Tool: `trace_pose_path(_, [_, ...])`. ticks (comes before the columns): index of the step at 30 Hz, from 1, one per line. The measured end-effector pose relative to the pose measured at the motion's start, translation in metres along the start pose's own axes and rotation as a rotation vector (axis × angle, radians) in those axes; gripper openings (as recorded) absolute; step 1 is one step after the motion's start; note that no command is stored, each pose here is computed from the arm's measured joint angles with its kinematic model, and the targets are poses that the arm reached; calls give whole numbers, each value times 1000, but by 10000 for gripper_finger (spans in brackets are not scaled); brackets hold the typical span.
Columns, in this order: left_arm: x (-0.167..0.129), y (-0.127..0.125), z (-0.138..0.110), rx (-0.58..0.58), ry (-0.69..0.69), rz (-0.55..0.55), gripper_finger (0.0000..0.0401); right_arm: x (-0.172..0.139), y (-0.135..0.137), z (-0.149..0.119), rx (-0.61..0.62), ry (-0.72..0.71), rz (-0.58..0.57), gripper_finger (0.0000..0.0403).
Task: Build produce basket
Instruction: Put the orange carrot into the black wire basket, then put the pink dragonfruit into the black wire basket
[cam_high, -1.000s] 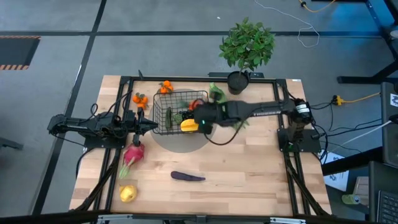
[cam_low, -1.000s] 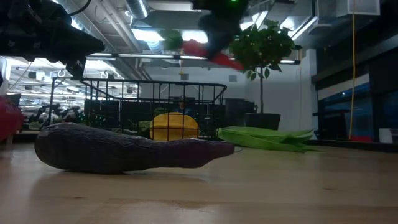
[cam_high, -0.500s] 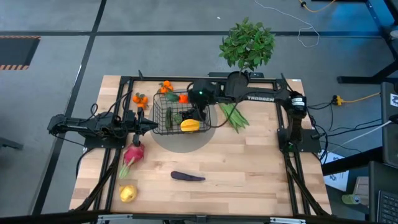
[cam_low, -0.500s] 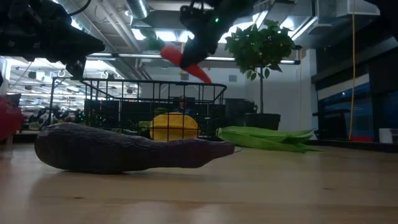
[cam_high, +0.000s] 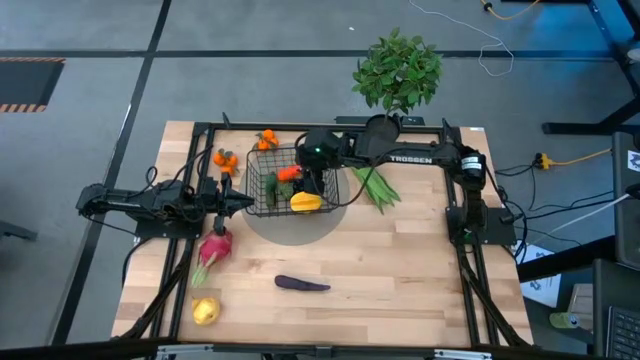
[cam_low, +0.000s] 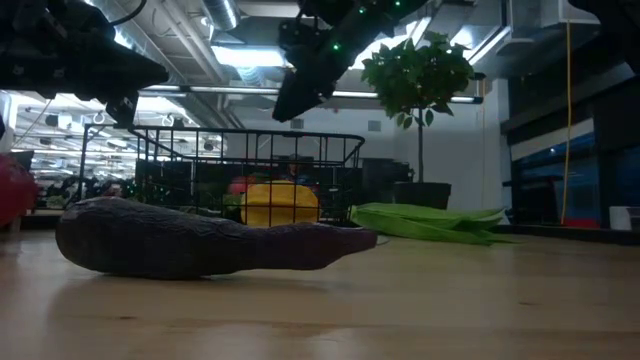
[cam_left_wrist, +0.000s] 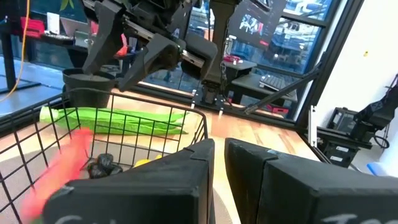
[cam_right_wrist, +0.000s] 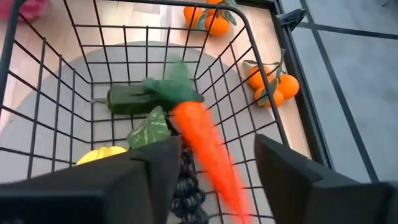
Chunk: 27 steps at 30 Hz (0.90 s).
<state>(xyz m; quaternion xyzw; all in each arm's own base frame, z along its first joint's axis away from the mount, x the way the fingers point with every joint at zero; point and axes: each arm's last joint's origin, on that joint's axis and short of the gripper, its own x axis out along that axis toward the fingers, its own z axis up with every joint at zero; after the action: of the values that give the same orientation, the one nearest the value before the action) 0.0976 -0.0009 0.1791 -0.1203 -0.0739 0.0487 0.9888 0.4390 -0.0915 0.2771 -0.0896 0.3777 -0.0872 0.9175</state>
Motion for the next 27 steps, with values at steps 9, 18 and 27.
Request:
trace_pose_path(9, [0, 0, 0, 1, 4, 1, 29, -4, -1, 3, 104, 13, 1, 241])
trace_pose_path(18, [0, 0, 0, 1, 4, 1, 29, -43, -6, 11, 278, 244, 20, 223])
trace_pose_path(27, [0, 0, 0, 1, 4, 1, 29, -65, 21, -15, 274, 625, 54, 222])
